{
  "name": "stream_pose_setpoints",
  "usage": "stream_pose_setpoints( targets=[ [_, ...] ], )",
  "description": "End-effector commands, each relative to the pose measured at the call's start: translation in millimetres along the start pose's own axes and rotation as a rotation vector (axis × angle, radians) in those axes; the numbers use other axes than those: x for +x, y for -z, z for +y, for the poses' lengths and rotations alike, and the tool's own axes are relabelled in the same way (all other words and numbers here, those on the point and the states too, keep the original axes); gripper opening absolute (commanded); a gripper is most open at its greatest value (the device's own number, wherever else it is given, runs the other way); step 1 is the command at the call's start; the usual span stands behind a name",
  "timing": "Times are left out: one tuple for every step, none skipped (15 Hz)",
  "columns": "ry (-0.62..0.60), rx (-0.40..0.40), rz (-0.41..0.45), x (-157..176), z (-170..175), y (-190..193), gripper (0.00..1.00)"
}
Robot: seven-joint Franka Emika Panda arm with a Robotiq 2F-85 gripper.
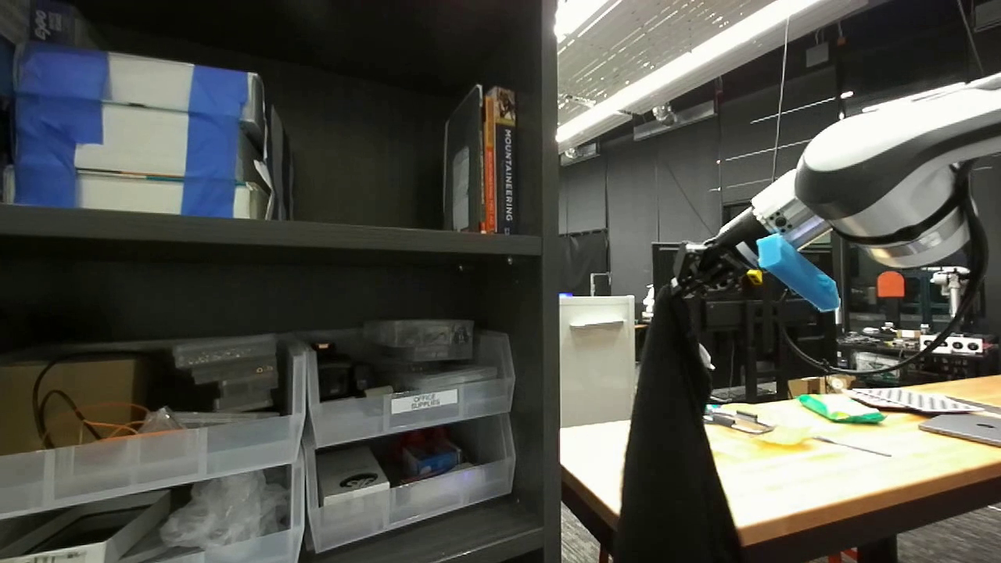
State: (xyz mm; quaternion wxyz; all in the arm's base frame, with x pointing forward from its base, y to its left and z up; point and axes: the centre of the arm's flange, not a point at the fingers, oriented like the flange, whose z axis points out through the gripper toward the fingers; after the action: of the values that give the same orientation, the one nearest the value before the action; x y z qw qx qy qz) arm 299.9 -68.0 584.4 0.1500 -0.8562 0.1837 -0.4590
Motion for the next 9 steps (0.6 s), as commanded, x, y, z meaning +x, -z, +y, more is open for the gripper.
stream_pose_setpoints(
  targets=[
    [-0.032,0.004,-0.004,13.0,15.6,-1.5,0.01],
    [-0.037,0.002,-0.008,13.8,19.3,-2.1,0.01],
    [-0.041,0.002,-0.012,13.1,21.3,-3.8,0.01],
    [-0.044,0.000,-0.015,12.4,22.4,-4.3,0.01],
    [-0.047,0.000,-0.017,12.1,24.1,-4.5,0.01],
    [-0.049,-0.003,-0.016,11.3,25.4,-5.3,0.01],
    [-0.051,-0.012,-0.010,12.1,25.5,-5.5,0.01],
    [-0.055,-0.022,0.015,15.0,25.3,-4.3,0.01],
    [-0.069,-0.025,0.057,25.4,22.6,1.7,0.01]
  ],
)
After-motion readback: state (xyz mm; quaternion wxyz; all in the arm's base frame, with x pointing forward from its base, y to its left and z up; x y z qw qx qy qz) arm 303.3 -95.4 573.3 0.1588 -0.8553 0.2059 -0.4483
